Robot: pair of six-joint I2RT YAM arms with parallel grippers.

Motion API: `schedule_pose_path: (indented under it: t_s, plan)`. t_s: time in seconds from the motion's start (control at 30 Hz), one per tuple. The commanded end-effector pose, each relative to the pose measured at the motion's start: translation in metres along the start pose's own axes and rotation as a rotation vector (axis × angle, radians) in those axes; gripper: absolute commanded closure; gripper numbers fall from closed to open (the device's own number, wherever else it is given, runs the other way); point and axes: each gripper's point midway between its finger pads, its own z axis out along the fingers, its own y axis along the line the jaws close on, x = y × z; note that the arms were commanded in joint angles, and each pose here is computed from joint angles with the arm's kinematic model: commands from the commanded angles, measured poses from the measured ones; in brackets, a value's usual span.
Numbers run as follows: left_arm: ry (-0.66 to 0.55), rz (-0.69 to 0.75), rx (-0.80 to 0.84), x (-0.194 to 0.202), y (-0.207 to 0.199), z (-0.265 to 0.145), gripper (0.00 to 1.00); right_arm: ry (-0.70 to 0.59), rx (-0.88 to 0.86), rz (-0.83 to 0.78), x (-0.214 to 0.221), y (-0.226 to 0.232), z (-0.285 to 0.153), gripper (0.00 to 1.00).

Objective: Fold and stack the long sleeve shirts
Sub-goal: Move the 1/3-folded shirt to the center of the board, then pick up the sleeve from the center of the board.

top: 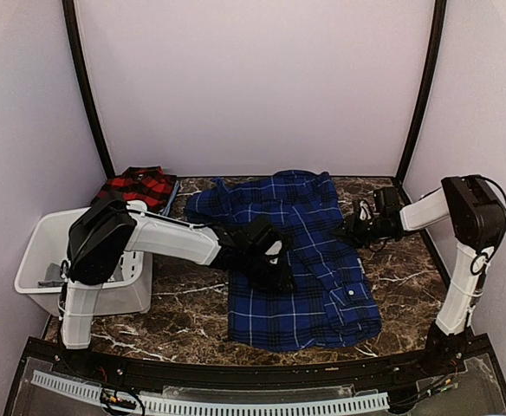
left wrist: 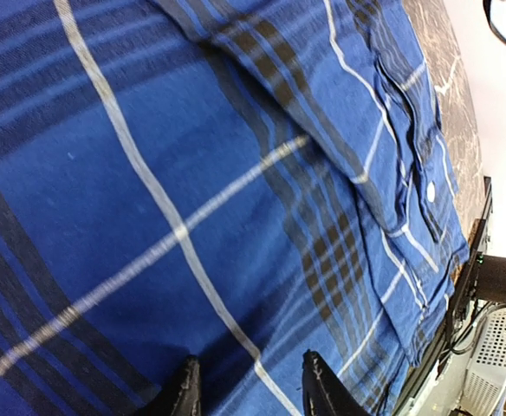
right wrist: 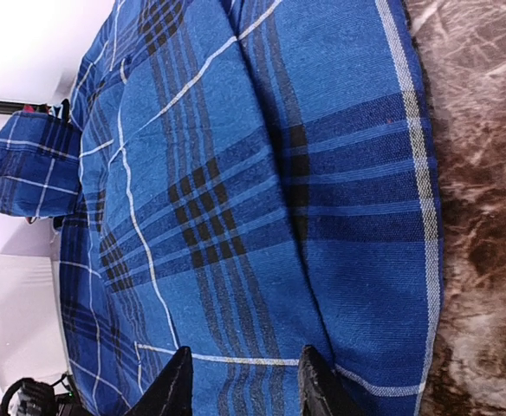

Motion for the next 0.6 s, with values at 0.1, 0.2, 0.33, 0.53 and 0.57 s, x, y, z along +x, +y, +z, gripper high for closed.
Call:
schedule_pose_path:
  t_s: [0.1,0.2,0.33,0.53,0.57]
  plan:
    - [-0.114,0.008,-0.036,-0.033,-0.024,-0.044,0.6,-0.006,0.072,-0.063,0.0,0.004,-0.019,0.6]
    - [-0.204,0.01,-0.09,-0.056,-0.019,-0.08,0.57,-0.028,0.083,-0.114,-0.005,0.02,-0.029,0.58]
    - [-0.331,-0.019,-0.181,-0.09,0.01,-0.128,0.54,-0.07,0.108,-0.19,-0.011,0.043,-0.045,0.56]
    - [-0.453,-0.079,-0.371,-0.141,0.095,-0.182,0.45,-0.107,0.12,-0.282,-0.011,0.076,-0.057,0.5]
    - [-0.468,-0.072,-0.387,-0.148,0.1,-0.188,0.43,-0.112,0.119,-0.293,-0.01,0.081,-0.058,0.49]
